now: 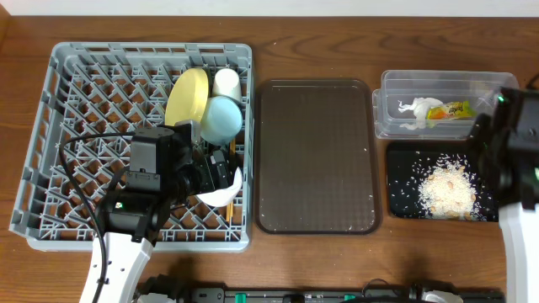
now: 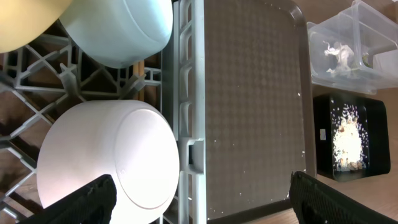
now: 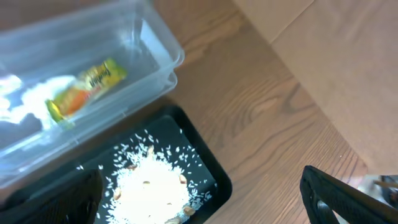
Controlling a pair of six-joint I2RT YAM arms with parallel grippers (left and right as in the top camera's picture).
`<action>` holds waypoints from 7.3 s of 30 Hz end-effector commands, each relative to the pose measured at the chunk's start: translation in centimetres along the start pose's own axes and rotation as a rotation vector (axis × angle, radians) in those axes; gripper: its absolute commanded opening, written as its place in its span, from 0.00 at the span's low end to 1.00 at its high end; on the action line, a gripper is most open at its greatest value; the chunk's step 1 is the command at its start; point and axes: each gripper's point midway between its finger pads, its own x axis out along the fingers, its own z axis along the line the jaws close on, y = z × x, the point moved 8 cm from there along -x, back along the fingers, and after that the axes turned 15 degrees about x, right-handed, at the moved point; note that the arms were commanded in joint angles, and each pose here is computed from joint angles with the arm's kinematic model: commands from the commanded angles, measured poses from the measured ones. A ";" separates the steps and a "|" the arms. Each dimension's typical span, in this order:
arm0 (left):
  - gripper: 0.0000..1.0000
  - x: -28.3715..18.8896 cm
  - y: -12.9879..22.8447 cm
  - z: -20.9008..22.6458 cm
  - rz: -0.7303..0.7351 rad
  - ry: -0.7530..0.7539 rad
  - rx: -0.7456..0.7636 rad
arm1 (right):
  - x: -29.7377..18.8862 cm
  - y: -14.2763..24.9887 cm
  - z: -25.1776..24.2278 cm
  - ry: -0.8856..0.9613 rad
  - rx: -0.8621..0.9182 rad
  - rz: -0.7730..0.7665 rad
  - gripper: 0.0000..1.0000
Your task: Sort waste into correct bins and load items into the dishwasher rack
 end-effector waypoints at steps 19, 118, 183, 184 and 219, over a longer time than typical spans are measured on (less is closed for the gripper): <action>0.90 -0.4 -0.6 -0.2 -0.021 -0.005 0.008 | -13.8 0.8 -11.5 -0.184 0.314 -0.449 0.99; 0.91 -0.4 -0.6 -0.2 -0.021 -0.005 0.008 | 2.8 18.6 0.4 -0.858 0.064 -0.478 0.99; 0.91 -5.2 6.1 0.1 -0.858 -0.007 0.289 | 2.8 18.6 0.4 -0.858 0.064 -0.478 0.99; 0.91 -5.4 5.8 0.2 -0.907 -0.023 0.309 | 2.8 18.6 0.4 -0.858 0.064 -0.477 0.99; 0.91 1.0 9.2 6.1 -0.699 -0.487 0.670 | 2.8 18.6 0.4 -0.858 0.064 -0.478 0.99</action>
